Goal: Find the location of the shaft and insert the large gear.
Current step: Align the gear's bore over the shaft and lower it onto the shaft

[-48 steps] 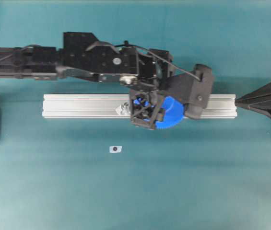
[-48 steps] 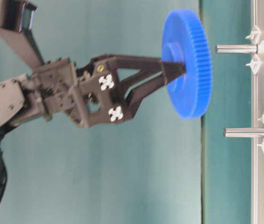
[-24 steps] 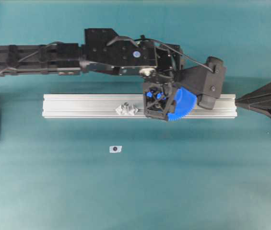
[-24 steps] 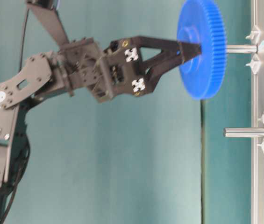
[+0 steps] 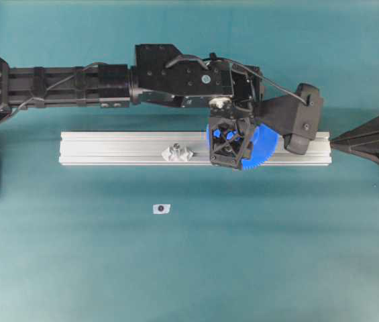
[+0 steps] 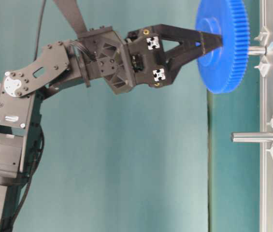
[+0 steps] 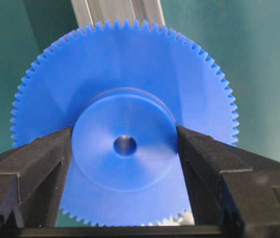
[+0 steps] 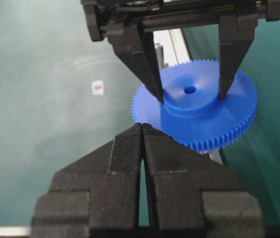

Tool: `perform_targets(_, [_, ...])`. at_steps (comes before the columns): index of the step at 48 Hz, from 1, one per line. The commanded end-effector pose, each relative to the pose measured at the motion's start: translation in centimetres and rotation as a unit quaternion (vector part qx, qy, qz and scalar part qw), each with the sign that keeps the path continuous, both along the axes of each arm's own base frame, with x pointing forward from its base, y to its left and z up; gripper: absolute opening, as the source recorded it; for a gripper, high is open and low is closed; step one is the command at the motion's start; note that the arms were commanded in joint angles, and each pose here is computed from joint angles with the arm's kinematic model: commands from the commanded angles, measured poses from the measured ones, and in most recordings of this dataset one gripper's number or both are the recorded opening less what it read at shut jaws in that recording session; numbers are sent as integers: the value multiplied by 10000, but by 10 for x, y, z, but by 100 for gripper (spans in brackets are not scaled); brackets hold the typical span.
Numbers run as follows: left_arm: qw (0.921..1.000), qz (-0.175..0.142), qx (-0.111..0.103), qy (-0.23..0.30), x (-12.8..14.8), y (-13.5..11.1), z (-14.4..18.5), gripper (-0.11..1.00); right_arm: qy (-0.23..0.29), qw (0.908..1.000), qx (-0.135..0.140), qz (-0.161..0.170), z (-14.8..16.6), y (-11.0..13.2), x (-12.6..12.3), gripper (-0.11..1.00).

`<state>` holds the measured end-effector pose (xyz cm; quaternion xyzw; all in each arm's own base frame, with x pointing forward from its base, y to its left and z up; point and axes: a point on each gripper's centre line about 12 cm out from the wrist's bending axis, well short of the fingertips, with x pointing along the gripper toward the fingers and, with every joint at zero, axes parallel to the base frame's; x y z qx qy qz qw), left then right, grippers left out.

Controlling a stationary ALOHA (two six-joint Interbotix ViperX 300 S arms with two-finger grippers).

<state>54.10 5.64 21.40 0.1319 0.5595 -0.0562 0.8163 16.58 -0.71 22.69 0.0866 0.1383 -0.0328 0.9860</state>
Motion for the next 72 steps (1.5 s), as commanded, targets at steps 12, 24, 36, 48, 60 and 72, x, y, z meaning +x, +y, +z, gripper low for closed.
perform_targets(12, [9997, 91, 50, -218, 0, 11, 20, 71, -48, 10000, 42, -27, 4, -1, 1, 1])
perform_targets(24, [9994, 267, 54, -217, -2, 31, 19, 71, -56, 10000, 42, -27, 4, -1, 1, 1])
perform_targets(36, [9992, 344, 52, -171, -3, 40, 14, 71, -48, 10000, 42, -27, 4, -1, 1, 1])
perform_targets(48, [9990, 427, 46, -156, -5, 47, 13, 71, -41, 10000, 50, -29, 3, -1, 1, 1])
perform_targets(60, [9988, 485, 29, 20, -10, 55, 6, 71, -25, 10000, 51, -21, 2, 0, 1, 1])
perform_targets(72, [9986, 512, -10, 153, -18, 51, 2, 71, -48, 10000, 42, -27, 3, -1, 0, 1])
